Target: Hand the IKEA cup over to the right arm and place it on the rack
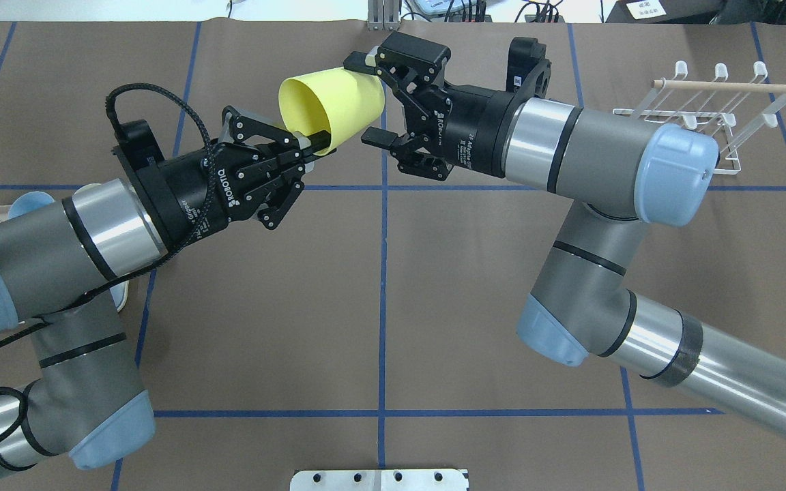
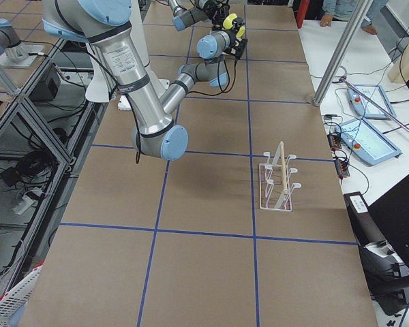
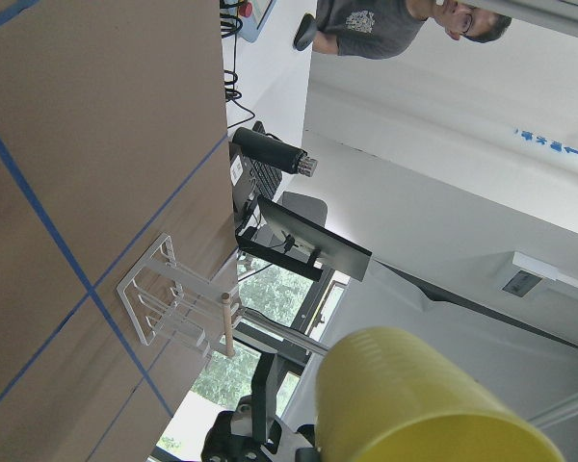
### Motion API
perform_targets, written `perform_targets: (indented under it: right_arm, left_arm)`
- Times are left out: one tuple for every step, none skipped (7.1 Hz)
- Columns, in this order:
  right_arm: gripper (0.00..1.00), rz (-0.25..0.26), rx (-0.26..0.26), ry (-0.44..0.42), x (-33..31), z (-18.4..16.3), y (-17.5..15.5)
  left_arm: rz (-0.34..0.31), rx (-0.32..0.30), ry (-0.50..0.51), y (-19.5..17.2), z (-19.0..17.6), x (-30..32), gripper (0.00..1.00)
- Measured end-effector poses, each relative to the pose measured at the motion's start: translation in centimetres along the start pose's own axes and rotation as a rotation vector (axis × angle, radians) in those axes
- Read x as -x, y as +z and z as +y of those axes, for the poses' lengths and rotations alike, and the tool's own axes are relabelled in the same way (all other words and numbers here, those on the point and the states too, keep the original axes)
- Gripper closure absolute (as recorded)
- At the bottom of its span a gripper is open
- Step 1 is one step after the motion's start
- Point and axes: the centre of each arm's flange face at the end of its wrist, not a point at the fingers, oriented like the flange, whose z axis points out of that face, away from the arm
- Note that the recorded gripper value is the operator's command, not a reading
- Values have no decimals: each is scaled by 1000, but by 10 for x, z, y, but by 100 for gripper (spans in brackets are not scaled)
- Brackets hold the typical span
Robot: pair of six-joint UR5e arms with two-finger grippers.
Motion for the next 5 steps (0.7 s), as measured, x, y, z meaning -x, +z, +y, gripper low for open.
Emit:
perform_targets:
  right_arm:
    - [0, -1, 3, 1, 0, 2, 0]
    - [0, -2, 6, 6, 1, 3, -1]
    - [0, -4, 7, 15, 2, 4, -1]
    - [1, -5, 8, 19, 2, 4, -1]
    - [1, -5, 8, 20, 2, 4, -1]
  left_arm:
    - [0, -1, 0, 1, 0, 0, 100]
    - [-2, -3, 0, 2, 0, 1, 100]
    - [-5, -5, 0, 6, -1, 3, 100]
    - [-6, -6, -1, 10, -1, 4, 100]
    - [-6, -5, -2, 11, 0, 5, 100]
